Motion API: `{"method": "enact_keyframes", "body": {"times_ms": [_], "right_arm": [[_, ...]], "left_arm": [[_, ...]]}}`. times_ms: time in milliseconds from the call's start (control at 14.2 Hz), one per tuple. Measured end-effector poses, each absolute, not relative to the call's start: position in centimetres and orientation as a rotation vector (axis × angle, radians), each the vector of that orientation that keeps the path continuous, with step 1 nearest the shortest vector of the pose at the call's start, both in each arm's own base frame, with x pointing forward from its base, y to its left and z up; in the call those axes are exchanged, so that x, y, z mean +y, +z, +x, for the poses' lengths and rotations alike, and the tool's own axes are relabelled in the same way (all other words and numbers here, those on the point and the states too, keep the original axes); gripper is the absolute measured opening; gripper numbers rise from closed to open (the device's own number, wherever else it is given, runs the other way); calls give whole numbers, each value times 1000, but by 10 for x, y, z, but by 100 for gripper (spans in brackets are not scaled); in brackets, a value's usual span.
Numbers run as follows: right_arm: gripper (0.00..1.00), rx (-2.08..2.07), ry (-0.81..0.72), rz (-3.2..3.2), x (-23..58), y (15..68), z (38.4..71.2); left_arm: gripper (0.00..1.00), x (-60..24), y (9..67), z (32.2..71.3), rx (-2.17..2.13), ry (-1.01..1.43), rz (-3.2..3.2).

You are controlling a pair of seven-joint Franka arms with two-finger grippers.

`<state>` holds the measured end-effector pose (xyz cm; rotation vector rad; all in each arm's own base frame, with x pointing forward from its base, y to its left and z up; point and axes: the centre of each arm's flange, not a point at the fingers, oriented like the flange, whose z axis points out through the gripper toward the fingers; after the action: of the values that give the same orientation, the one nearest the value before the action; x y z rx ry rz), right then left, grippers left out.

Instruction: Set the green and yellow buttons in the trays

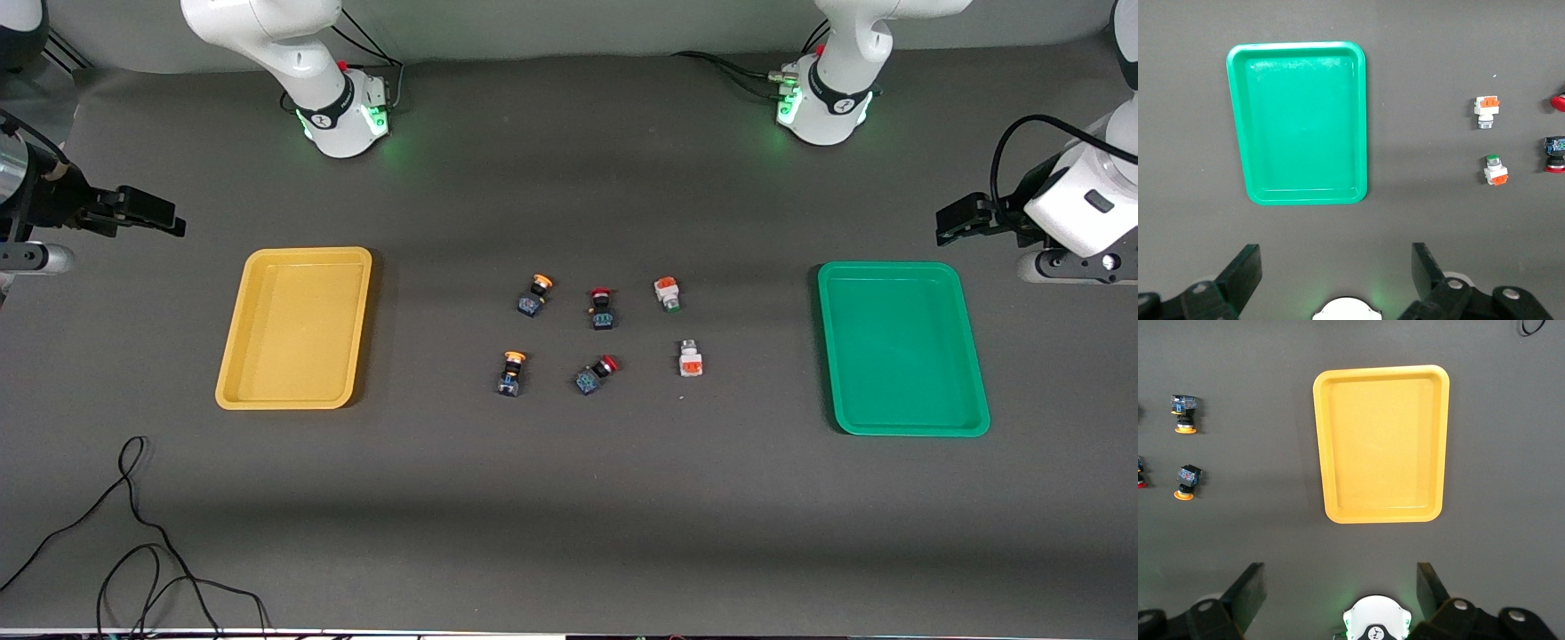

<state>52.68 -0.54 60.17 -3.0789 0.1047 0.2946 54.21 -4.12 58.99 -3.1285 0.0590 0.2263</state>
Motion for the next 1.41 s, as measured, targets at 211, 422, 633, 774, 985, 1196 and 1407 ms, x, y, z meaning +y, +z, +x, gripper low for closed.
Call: {"method": "enact_keyframes", "body": {"times_ms": [211, 422, 633, 774, 985, 1196, 1407], "right_arm": [[100, 105, 297, -3079, -5, 601, 528], [100, 102, 294, -3080, -4, 602, 528], [100, 65, 296, -3083, 8, 602, 528], [100, 22, 302, -3088, 33, 601, 527], [100, 5, 336, -3061, 76, 590, 527], [100, 99, 373, -2985, 104, 569, 539], [100, 129, 363, -2996, 160, 538, 546]], "left_arm": [[100, -42, 588, 543, 62, 232, -3128], [100, -43, 585, 544, 63, 241, -3126], [100, -43, 585, 546, 63, 229, -3128], [100, -43, 586, 546, 62, 218, -3129], [100, -43, 586, 547, 59, 216, -3129], [100, -43, 586, 547, 57, 216, -3129], [100, -43, 586, 547, 59, 210, -3130]]}}
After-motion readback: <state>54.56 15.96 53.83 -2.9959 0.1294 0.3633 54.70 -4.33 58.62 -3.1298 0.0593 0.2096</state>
